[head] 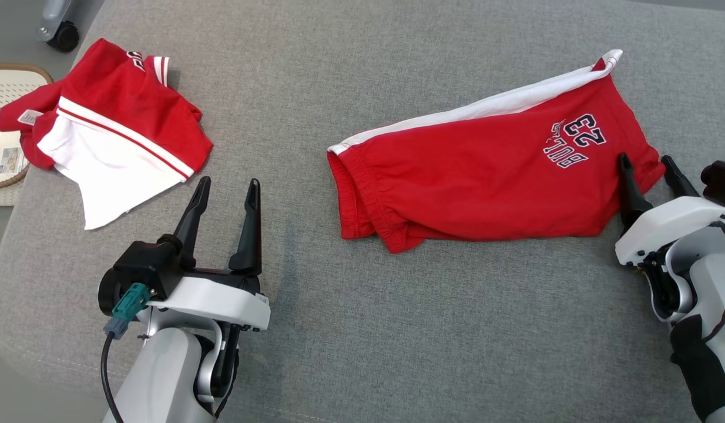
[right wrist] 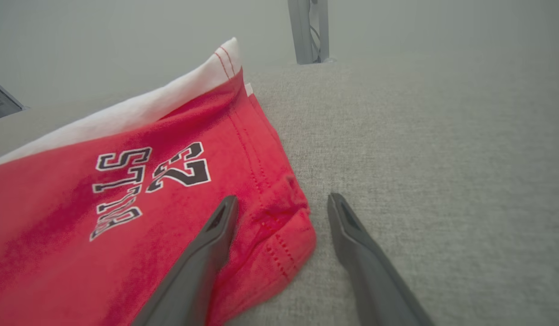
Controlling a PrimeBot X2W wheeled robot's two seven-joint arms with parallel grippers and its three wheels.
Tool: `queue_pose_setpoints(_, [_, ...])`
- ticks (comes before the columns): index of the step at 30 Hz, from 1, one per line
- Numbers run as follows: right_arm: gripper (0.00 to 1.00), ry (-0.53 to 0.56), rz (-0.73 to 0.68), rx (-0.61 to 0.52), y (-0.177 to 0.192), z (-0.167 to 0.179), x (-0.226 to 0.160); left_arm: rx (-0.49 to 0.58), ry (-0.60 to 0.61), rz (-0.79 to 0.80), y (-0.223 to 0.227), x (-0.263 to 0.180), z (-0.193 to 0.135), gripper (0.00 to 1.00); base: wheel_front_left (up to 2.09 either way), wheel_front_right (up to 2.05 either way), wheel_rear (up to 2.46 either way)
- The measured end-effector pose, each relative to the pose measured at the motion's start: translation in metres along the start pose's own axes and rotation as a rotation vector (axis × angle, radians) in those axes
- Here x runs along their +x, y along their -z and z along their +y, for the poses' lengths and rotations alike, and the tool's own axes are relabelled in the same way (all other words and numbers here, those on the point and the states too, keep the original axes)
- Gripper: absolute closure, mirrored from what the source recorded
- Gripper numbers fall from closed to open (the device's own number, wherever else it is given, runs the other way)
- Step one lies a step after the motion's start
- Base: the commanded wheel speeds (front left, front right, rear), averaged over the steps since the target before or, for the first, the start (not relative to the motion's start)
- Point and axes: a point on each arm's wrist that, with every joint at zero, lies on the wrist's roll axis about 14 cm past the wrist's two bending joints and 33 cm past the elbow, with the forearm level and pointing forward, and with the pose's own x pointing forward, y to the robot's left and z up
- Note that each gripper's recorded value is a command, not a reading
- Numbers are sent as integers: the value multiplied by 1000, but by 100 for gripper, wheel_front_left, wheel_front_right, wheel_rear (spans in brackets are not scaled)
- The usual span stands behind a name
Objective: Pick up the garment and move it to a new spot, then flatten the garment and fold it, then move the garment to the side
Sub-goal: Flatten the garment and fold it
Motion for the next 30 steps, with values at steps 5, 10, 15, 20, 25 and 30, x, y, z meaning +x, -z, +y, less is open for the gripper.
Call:
queue_pose_setpoints(5, [100,-8,32,29,8,5,5,2,-13,4,2,1,4,0,0,0,0])
queue_pose_setpoints(10, [100,-29,17,69,7,14,2,4,-4,3,4,4,1,0,0,0,0])
queue_pose_setpoints(15, [100,-37,-31,114,3,18,-12,4,18,-2,3,7,-6,0,0,0,0])
queue_pose_setpoints(20, [100,-29,-74,192,13,20,-49,7,40,-1,3,5,-13,0,0,0,0])
queue_pose_setpoints(25, [100,30,-96,264,26,11,-87,11,64,-1,3,5,-19,0,0,0,0])
queue_pose_setpoints(30, [100,119,-128,301,33,-6,-125,21,76,11,7,0,-22,0,0,0,0])
